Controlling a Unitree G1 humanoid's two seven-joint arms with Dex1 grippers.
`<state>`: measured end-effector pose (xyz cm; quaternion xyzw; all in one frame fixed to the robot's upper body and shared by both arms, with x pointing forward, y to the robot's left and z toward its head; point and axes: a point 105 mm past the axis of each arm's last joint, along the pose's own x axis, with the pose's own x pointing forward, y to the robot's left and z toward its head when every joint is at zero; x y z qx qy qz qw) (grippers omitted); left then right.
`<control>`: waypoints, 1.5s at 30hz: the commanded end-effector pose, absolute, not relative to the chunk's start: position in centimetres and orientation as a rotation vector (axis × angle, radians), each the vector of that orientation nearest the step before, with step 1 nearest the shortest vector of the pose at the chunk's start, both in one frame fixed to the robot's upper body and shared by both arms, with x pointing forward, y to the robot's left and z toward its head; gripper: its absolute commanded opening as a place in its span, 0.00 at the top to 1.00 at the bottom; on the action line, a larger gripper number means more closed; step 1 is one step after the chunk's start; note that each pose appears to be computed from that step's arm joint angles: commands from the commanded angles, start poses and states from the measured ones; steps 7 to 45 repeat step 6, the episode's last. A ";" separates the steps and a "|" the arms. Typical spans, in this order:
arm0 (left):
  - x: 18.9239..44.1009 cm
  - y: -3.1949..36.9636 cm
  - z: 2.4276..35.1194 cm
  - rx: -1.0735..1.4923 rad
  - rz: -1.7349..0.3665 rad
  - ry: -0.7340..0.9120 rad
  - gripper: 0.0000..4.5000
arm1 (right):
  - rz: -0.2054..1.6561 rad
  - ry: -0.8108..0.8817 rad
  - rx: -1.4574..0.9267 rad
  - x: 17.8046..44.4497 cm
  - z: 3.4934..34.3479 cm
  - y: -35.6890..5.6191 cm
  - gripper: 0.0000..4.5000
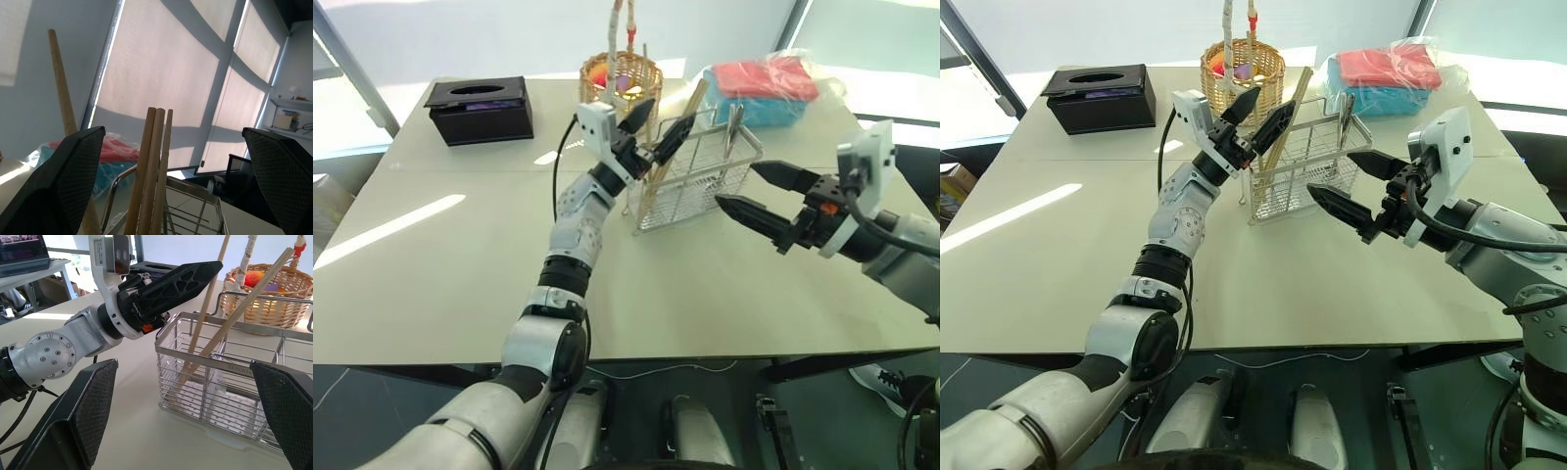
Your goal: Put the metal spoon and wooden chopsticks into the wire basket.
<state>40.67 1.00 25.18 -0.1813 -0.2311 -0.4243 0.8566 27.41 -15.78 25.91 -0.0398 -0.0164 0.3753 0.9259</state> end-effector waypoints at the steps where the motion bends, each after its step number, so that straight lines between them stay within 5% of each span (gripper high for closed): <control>1: 40.6 1.9 28.2 -0.338 -0.826 -0.571 0.01 | 0.759 -0.078 -0.083 27.5 26.6 -16.0 0.00; 6: 41.0 4.9 30.9 -0.335 -0.697 -0.639 0.01 | 0.718 -0.086 -0.067 28.3 26.2 -16.6 0.00; 45: 41.0 4.9 30.9 -0.335 -0.697 -0.639 0.01 | 0.718 -0.086 -0.067 28.3 26.2 -16.6 0.00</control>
